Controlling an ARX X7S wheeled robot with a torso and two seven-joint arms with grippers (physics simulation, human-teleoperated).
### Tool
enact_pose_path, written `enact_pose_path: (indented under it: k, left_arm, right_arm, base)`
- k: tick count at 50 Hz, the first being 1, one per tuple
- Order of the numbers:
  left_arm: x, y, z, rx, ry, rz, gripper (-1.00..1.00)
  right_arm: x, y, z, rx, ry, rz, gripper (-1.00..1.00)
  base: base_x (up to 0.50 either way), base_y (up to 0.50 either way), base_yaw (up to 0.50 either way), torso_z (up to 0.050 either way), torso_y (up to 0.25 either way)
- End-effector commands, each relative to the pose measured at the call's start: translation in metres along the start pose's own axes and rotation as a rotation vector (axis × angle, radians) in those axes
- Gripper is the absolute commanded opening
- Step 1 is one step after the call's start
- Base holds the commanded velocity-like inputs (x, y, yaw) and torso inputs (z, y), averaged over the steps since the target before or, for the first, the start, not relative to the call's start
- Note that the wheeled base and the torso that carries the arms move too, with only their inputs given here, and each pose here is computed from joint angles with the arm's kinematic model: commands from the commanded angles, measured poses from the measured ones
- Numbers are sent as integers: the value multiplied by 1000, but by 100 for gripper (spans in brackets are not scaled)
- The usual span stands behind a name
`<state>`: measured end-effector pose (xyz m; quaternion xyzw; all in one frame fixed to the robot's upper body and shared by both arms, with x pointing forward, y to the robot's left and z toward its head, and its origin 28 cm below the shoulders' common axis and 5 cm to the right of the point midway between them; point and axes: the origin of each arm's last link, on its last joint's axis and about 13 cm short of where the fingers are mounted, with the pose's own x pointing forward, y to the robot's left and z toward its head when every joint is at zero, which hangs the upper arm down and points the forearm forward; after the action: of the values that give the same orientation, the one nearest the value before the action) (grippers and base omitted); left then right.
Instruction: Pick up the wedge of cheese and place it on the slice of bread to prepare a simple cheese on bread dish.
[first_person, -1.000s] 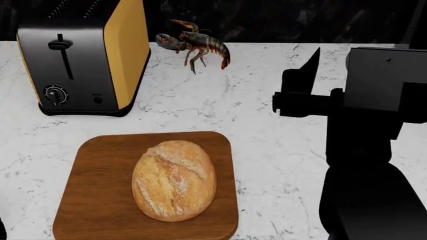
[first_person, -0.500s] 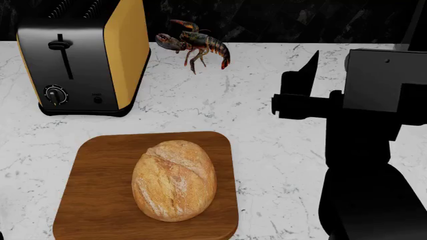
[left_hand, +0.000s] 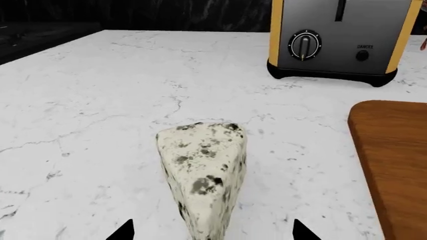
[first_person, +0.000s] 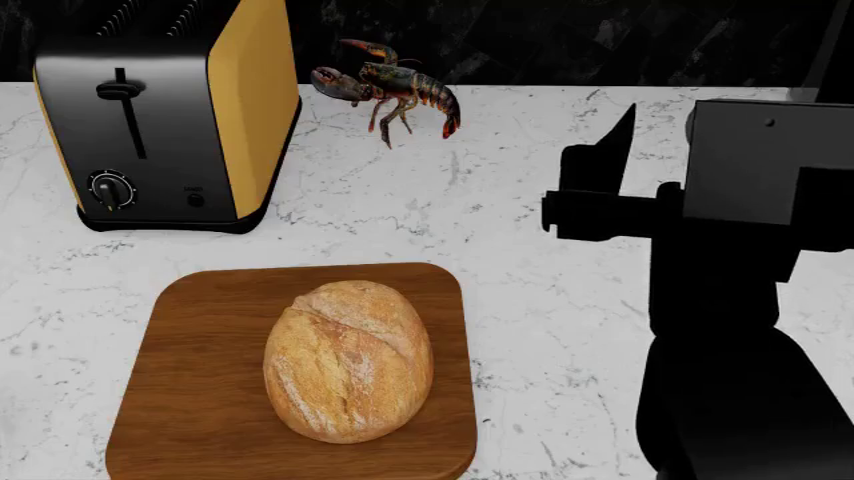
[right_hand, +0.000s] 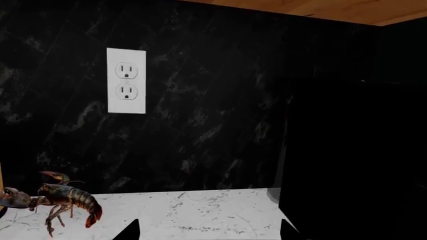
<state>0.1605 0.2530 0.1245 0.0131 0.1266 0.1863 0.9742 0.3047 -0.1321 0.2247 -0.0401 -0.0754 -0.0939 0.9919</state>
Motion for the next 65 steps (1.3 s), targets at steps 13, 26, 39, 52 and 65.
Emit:
enact_pose_path:
  k: [13, 26, 39, 52, 65]
  left_arm:
    - [20, 3, -5, 41, 9, 34, 100]
    - [29, -2, -8, 26, 7, 17, 100]
    - [27, 3, -16, 16, 19, 36, 100]
    - [30, -2, -12, 32, -13, 11, -100]
    - [22, -3, -2, 45, -49, 6, -100]
  right_arm:
    - [0, 0, 0, -3, 0, -3, 100]
    - [0, 0, -1, -8, 4, -6, 100]
    - [0, 0, 0, -9, 3, -7, 100]
    - [0, 0, 0, -8, 2, -9, 100]
    - [0, 0, -1, -8, 3, -4, 100]
  base:
    - [0, 0, 0, 0, 0]
    - [0, 0, 0, 0, 0]
    - [0, 0, 0, 0, 0]
    - [0, 0, 0, 0, 0]
    - [0, 0, 0, 0, 0]
